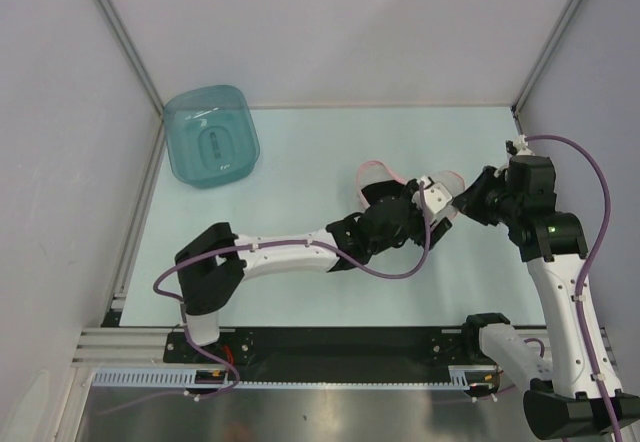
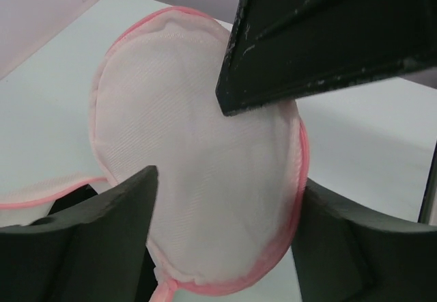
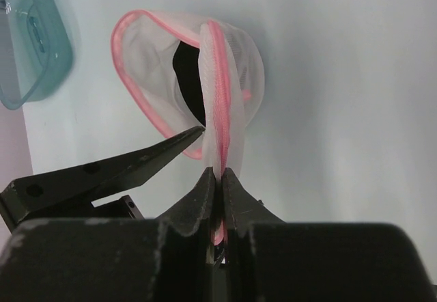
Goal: Place the bra in the laundry bag and zip it closed
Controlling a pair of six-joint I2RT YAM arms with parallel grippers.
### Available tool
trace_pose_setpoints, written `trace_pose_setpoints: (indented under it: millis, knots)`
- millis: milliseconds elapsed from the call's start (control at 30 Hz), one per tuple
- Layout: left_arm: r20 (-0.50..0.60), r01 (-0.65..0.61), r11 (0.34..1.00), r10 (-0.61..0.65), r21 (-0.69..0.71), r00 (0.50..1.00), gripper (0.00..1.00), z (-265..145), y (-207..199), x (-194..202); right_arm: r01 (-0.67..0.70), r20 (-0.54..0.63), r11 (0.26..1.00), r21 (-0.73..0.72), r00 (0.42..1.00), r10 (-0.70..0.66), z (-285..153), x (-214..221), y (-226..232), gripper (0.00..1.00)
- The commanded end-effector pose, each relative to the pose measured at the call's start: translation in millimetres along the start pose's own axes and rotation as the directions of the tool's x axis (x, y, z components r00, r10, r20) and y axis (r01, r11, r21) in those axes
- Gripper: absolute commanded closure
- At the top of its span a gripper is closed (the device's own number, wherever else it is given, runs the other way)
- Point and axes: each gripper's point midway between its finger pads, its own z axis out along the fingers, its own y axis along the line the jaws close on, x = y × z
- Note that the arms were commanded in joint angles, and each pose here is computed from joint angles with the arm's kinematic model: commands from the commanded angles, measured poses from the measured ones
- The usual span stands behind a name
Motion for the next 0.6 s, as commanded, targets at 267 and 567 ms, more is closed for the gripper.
trace_pose_setpoints:
  millis: [267, 567]
  knots:
    - [-0.049, 0.163, 0.987, -0.163, 0.000, 0.985, 0.95, 10.9, 25.6, -10.5, 0.019, 0.060, 0.999, -0.051, 0.998, -0.016, -13.1, -13.0, 12.1, 0.68]
    - [-0.069, 0.537, 0.820, -0.535, 0.197, 0.842, 1.00, -8.0, 47.1, -16.1, 0.026, 0.124, 0.997, -0.075, 0.992, -0.016, -21.5, -18.8, 14.4, 0.23]
